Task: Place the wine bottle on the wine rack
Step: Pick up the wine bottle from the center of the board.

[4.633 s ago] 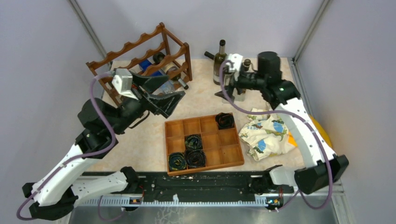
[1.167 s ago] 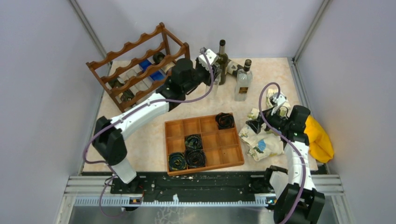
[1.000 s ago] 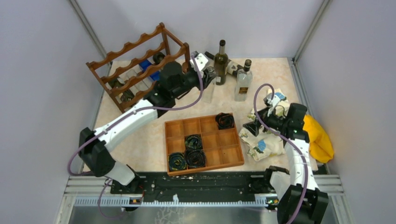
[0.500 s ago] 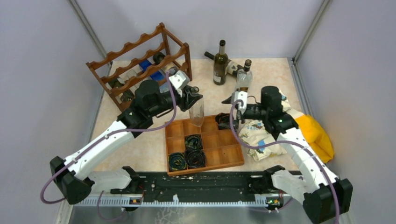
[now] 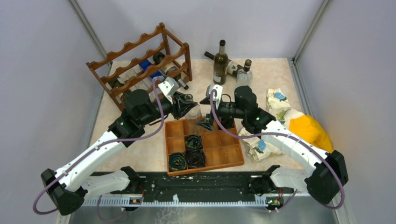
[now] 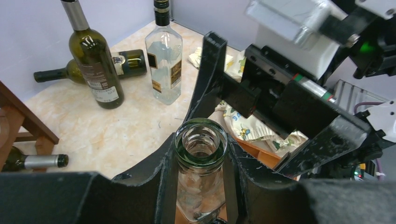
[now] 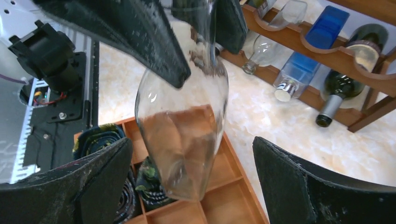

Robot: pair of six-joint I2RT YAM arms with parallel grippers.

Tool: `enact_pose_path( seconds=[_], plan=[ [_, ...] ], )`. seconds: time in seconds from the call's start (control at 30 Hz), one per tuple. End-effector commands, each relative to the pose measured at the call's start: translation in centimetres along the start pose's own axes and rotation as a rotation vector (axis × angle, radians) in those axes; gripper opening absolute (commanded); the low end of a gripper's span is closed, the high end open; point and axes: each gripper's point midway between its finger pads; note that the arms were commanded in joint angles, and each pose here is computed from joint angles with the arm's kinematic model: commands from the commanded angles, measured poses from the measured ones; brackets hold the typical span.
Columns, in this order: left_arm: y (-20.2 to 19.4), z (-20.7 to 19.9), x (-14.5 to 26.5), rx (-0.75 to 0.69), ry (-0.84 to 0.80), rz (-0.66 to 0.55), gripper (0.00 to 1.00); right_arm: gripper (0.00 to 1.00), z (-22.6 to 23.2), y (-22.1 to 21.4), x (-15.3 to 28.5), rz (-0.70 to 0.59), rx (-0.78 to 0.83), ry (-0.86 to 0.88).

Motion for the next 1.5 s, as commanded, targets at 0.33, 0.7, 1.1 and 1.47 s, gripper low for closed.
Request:
enact_pose_path(
  seconds=[0.33,0.7,1.1,1.47],
  plan=[
    [3.0,-2.8,-0.1,0.075,-0.129,-0.120,0.00,0.85,-1.3,3.1,-3.2,-0.099,-0.080,-0.091],
    [4.0,-1.2,0.4,0.206,-0.010,-0.179,0.54,0.00,0.6,5.1,-2.4,-0.176,0.007,0.004],
    [2.0,-0.1,4.8,0.376,0.102,-0.209,0.99,0.00,-1.4,5.6,1.8,-0.209,0.143,-0.013],
    [-4.5,0.8,4.2,1.058,0.091,-0.235,0.92,0.00,-1.6,5.8,4.5,-0.114,0.710,-0.020]
  ],
)
Point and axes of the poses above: each gripper's point midway between its finger pads, its own x axis back along the fingers, its own z axis along the line the jaws close on, y = z × x, and after that the axes turned 10 degrees about x, right-handed
